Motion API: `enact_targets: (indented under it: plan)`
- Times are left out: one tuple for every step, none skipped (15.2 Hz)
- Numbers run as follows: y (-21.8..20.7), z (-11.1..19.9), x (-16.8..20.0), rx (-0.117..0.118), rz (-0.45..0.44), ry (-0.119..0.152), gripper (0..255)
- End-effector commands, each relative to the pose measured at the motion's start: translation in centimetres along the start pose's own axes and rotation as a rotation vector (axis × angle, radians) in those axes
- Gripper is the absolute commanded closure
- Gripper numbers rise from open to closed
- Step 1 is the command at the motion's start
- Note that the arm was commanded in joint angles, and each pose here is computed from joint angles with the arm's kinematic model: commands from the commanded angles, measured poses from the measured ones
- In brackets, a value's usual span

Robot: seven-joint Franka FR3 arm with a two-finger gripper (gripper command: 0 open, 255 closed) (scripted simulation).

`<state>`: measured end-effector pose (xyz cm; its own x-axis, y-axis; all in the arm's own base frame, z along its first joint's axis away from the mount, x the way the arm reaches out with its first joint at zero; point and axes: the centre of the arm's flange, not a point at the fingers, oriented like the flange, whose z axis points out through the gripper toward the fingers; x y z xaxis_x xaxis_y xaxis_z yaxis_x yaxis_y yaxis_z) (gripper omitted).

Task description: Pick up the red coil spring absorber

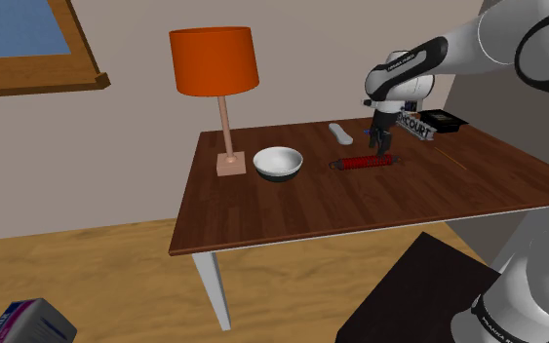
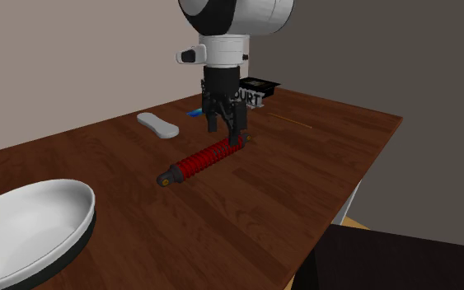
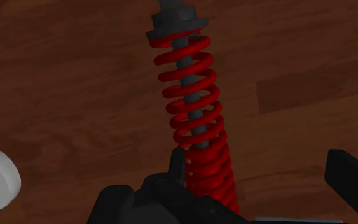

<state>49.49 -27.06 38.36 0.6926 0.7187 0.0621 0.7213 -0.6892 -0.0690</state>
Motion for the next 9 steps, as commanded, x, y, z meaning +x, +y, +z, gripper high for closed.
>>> enact_targets:
  plan:
    - [2.4,1.4,0.6,0.008,-0.059,0.010,0]
    - [3.0,1.7,0.7,0.010,-0.072,0.012,0]
    - [3.1,2.2,0.7,0.010,-0.072,0.012,0]
    - [3.1,2.7,0.7,0.010,-0.072,0.012,0]
    - [3.1,3.2,0.6,0.010,-0.072,0.012,0]
    - [3.2,3.8,0.6,0.010,-0.072,0.012,0]
    - [3.2,4.3,0.6,0.010,-0.072,0.012,0]
    - [3.2,4.8,0.5,0.010,-0.072,0.012,0]
    - [3.3,5.3,0.5,0.010,-0.072,0.012,0]
